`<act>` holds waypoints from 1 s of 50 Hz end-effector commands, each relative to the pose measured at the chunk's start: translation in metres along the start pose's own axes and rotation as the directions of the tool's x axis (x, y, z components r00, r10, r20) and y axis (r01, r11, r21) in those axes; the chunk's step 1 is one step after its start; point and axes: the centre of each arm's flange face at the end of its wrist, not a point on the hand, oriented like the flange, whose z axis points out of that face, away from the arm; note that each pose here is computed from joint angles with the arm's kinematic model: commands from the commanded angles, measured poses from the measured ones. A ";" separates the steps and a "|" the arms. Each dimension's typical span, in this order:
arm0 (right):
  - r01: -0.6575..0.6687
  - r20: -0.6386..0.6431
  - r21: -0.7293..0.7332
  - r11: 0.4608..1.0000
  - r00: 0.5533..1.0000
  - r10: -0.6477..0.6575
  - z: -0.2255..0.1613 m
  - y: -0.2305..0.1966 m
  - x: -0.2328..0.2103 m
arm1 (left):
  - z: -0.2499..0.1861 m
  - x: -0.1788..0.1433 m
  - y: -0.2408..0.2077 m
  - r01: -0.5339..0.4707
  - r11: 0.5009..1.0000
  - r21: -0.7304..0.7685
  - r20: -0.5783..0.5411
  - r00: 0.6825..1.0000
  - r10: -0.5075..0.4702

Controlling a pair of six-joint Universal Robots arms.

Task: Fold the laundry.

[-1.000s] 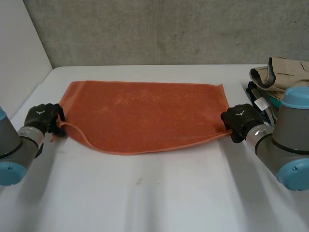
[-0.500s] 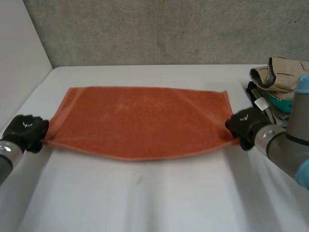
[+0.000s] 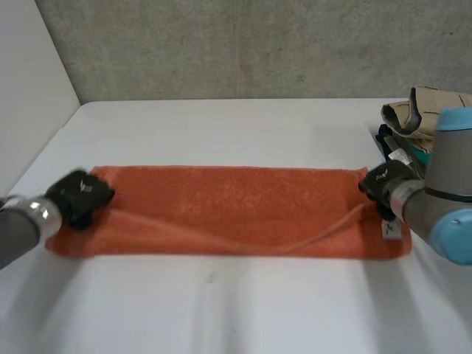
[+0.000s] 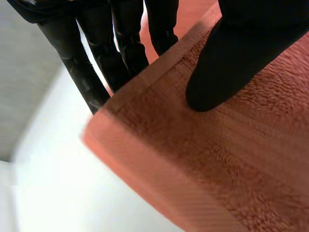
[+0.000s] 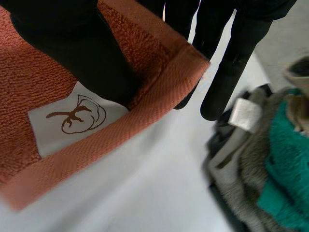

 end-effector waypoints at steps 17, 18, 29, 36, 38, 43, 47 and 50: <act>0.003 -0.281 0.149 0.989 0.959 0.039 0.114 -0.030 0.008 | 0.140 -0.031 -0.037 -0.027 0.962 0.271 0.338 0.939 -0.069; 0.002 -0.288 0.151 0.989 0.957 0.042 0.114 -0.031 0.008 | 0.140 -0.029 -0.039 -0.020 0.960 0.280 0.333 0.940 -0.078; -0.136 -0.248 0.220 0.966 0.950 0.190 0.068 -0.056 0.019 | 0.106 -0.025 -0.064 0.115 0.940 0.320 0.311 0.925 -0.219; -0.296 -0.026 0.174 0.939 0.952 0.305 0.002 -0.045 0.005 | 0.061 -0.014 -0.064 0.199 0.934 0.296 0.262 0.923 -0.280; -0.317 0.024 0.139 0.938 0.948 0.317 -0.006 -0.036 -0.002 | 0.053 -0.011 -0.062 0.222 0.931 0.289 0.250 0.922 -0.297; -0.364 0.055 0.026 0.931 0.930 0.362 -0.005 0.007 -0.009 | 0.037 -0.003 -0.055 0.273 0.918 0.287 0.236 0.909 -0.344; -0.377 0.026 0.052 0.925 0.926 0.376 0.002 0.021 -0.010 | 0.035 0.004 -0.050 0.279 0.913 0.296 0.237 0.905 -0.353; -0.366 -0.002 0.083 0.927 0.930 0.368 0.007 0.025 -0.009 | 0.035 0.006 -0.048 0.275 0.912 0.304 0.241 0.904 -0.353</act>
